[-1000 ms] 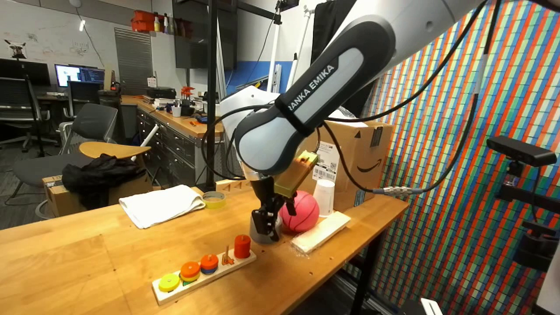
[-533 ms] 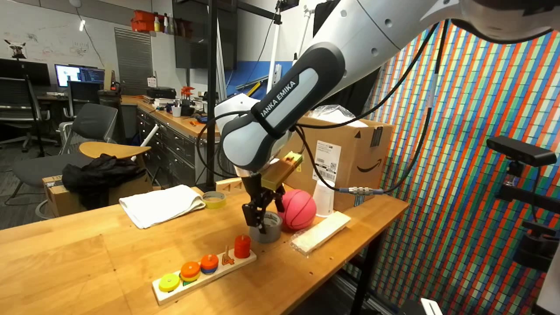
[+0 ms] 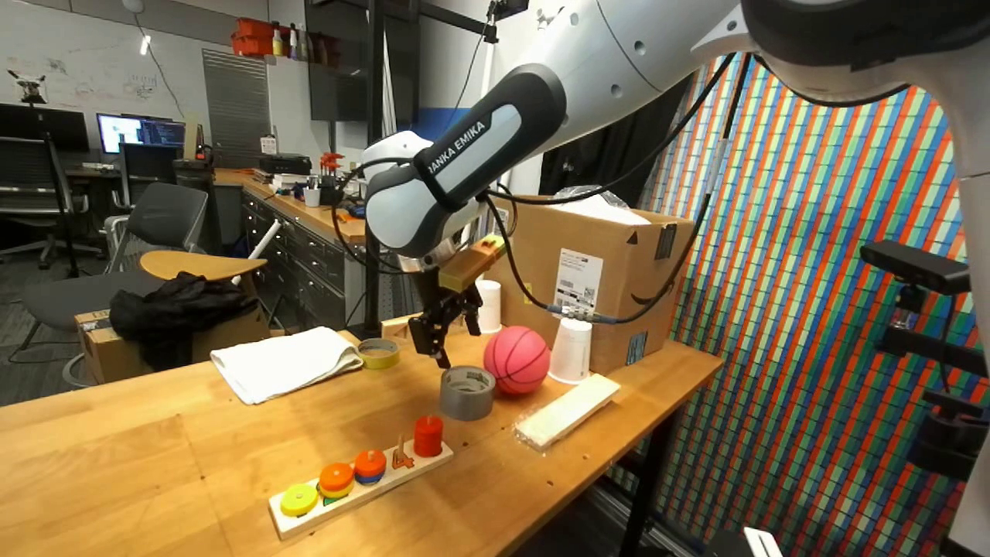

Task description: Push the basketball between the two cups

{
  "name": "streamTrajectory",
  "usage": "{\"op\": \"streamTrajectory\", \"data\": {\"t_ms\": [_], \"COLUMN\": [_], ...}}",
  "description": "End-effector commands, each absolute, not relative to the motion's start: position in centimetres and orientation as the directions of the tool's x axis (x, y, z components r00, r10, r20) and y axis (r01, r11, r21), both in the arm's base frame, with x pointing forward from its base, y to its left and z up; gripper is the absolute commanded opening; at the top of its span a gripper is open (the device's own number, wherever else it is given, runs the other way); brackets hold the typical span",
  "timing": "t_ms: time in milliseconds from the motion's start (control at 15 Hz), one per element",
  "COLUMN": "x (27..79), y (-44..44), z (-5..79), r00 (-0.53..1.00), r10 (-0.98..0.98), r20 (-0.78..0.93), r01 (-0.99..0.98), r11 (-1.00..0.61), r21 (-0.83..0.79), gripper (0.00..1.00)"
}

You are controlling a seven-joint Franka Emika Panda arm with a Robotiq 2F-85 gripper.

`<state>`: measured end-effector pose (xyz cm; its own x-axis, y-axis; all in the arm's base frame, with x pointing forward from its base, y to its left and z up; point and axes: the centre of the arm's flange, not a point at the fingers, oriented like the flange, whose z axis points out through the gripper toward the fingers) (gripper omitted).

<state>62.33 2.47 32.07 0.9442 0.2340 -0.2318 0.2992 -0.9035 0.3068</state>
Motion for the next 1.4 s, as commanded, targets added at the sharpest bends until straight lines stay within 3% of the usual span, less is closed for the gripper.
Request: {"op": "streamTrajectory", "data": {"t_ms": [0,867,1333], "x": [64.2,58.3,54.2], "y": [2.3,-1.9,-4.3], "z": [35.2,38.2,34.9], "r00": [0.947,0.967,0.956], "r10": [0.234,0.098,0.019], "r20": [-0.219,-0.234,-0.291], "r01": [0.293,0.174,0.111], "r11": [-0.910,-0.927,-0.947], "r21": [0.295,0.332,0.302], "gripper": [1.00,1.00,1.00]}}
